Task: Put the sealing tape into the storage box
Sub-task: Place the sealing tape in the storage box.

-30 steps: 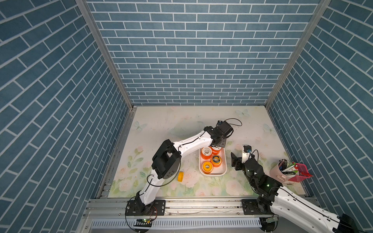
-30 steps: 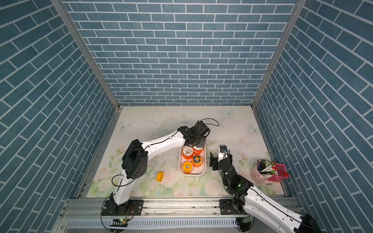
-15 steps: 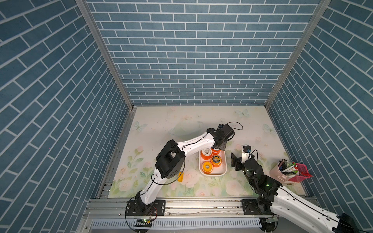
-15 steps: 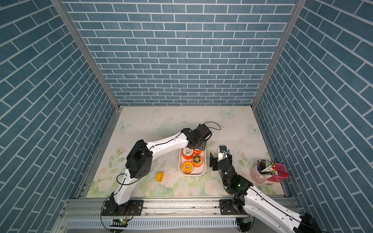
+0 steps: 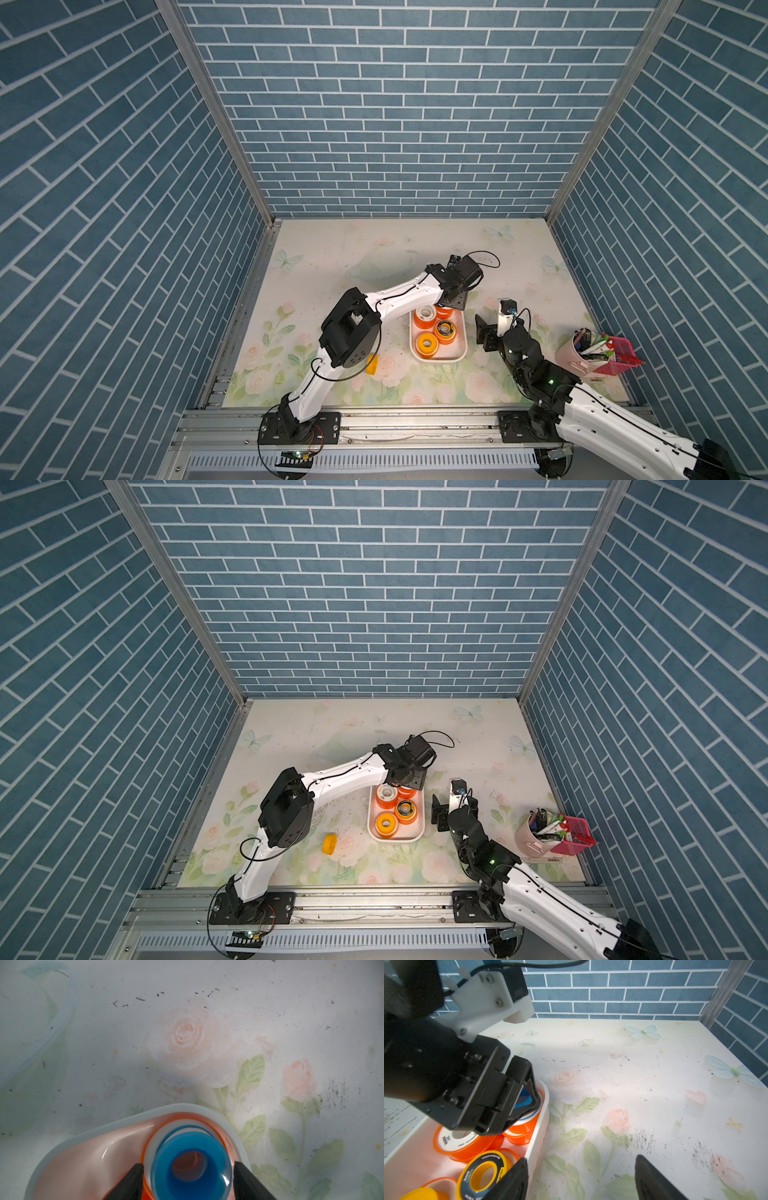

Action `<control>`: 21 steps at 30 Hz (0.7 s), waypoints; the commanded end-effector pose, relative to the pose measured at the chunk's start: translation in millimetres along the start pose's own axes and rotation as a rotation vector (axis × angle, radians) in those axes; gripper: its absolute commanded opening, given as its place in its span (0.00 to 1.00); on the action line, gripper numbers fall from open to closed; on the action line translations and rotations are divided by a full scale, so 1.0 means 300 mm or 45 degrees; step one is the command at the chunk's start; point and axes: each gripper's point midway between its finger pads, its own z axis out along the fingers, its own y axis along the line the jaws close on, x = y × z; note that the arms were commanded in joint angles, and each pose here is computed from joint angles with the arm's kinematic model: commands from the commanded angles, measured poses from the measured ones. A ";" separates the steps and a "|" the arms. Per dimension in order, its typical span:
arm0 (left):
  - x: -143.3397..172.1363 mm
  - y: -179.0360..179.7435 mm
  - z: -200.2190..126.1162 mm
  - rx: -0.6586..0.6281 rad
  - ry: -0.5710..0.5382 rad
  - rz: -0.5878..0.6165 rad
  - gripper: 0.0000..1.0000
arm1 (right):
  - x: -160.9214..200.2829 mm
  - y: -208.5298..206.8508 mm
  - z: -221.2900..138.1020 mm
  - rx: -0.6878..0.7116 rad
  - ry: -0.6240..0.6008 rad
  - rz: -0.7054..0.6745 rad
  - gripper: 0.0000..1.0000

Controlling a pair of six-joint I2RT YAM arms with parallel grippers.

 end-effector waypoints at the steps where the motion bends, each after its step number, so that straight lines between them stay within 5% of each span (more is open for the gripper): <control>1: -0.002 0.023 -0.012 -0.043 -0.011 0.012 0.71 | 0.000 -0.009 0.003 0.018 -0.009 0.042 0.80; 11: -0.005 0.047 -0.002 -0.072 -0.010 0.014 0.67 | -0.002 -0.007 0.004 0.017 -0.009 0.041 0.80; 21: -0.055 0.026 -0.104 0.006 -0.076 0.003 0.82 | -0.002 -0.007 0.004 0.018 -0.008 0.040 0.81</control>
